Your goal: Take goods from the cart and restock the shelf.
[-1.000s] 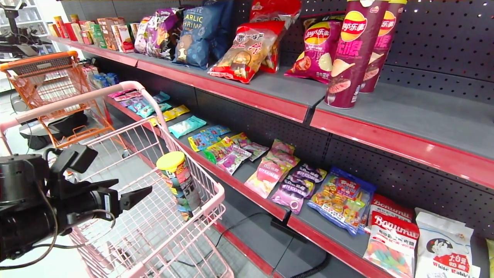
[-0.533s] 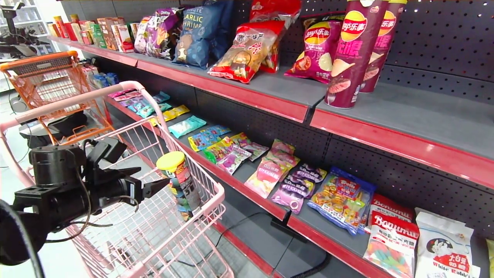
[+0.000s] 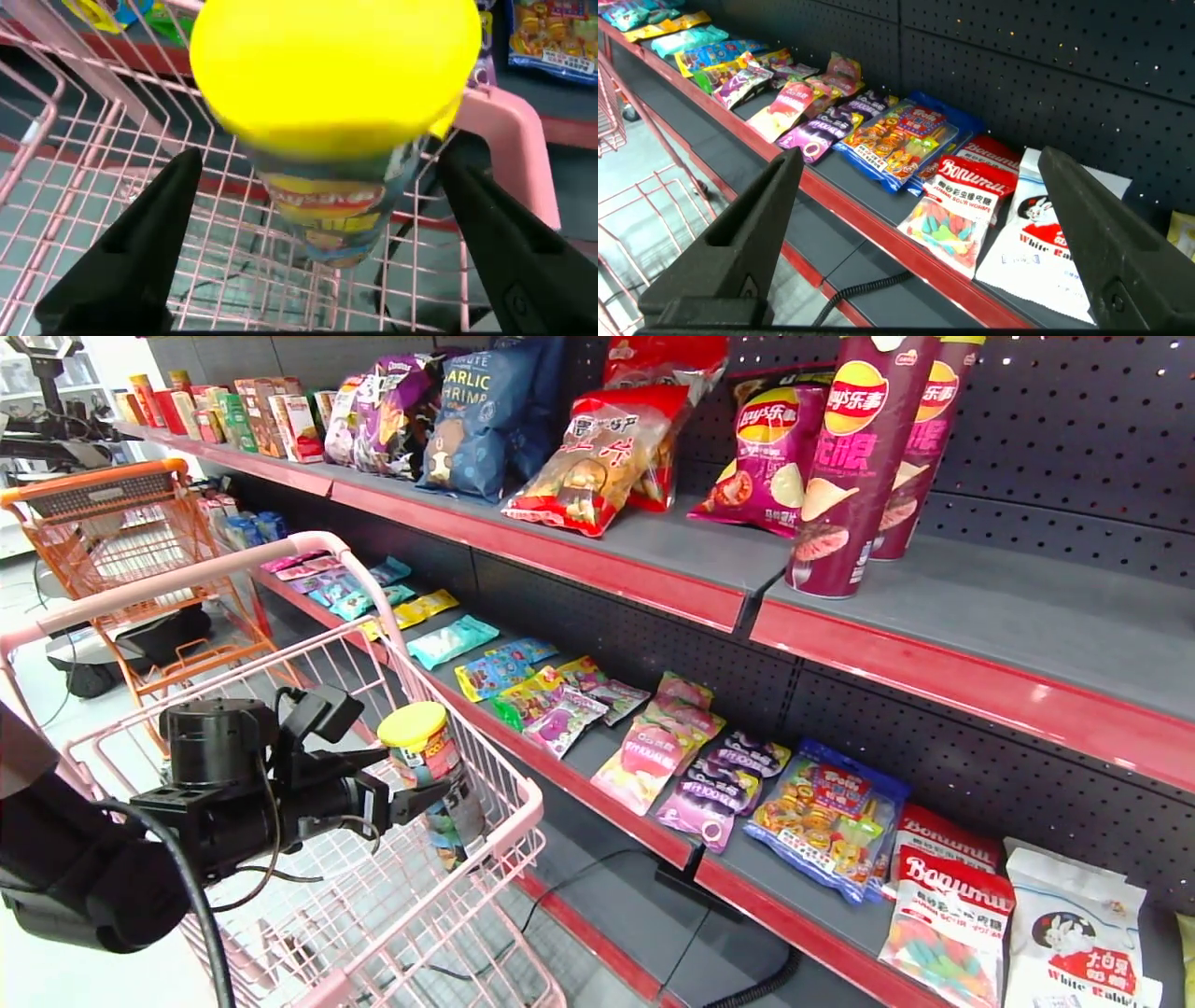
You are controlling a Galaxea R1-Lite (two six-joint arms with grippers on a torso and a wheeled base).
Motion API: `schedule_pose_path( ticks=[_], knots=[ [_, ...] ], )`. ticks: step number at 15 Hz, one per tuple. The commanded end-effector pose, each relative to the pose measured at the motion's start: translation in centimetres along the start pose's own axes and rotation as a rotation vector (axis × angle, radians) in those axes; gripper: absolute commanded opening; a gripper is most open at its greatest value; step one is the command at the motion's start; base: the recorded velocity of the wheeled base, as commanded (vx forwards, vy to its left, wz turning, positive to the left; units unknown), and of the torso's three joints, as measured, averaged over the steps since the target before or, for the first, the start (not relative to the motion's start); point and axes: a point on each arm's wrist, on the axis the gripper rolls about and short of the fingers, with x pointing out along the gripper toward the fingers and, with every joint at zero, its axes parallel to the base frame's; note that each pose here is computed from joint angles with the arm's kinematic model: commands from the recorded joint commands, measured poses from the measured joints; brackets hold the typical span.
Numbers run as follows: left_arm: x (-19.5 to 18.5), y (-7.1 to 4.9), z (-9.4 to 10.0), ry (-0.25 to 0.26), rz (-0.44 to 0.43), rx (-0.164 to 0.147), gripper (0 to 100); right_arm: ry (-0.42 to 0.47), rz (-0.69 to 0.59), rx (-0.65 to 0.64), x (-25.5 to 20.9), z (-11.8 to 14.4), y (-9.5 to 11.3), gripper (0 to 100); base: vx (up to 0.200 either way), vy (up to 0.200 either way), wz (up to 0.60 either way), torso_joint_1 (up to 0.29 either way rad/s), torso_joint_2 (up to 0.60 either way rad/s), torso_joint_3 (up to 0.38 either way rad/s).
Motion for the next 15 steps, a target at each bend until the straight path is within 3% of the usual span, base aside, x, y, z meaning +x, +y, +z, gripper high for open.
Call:
schedule_pose_path(
  ticks=[1, 4, 7, 8, 12, 15],
  knots=[
    [1.5, 0.4, 0.1, -0.004, -0.011, 0.013, 100, 0.000, 0.000, 0.000, 0.0, 0.0, 0.0, 100, 0.000, 0.000, 0.00, 0.000, 0.00, 0.000],
    [2.7, 0.3, 0.5, -0.014, -0.028, 0.036, 100, 0.000, 0.000, 0.000, 0.0, 0.0, 0.0, 100, 0.000, 0.000, 0.00, 0.000, 0.00, 0.000],
    [3.1, 0.3, 0.3, -0.007, -0.028, 0.035, 100, 0.000, 0.000, 0.000, 0.0, 0.0, 0.0, 100, 0.000, 0.000, 0.00, 0.000, 0.00, 0.000],
    [3.2, 0.3, 0.3, -0.009, -0.029, 0.039, 0, 0.000, 0.000, 0.000, 0.0, 0.0, 0.0, 100, 0.000, 0.000, 0.00, 0.000, 0.00, 0.000],
    [2.3, 0.0, 0.9, -0.027, -0.028, 0.042, 0, 0.000, 0.000, 0.000, 0.0, 0.0, 0.0, 100, 0.000, 0.000, 0.00, 0.000, 0.00, 0.000],
    [-1.4, -1.4, 2.4, -0.063, -0.019, 0.055, 0, 0.000, 0.000, 0.001, 0.0, 0.0, 0.0, 100, 0.000, 0.000, 0.00, 0.000, 0.00, 0.000]
  ],
)
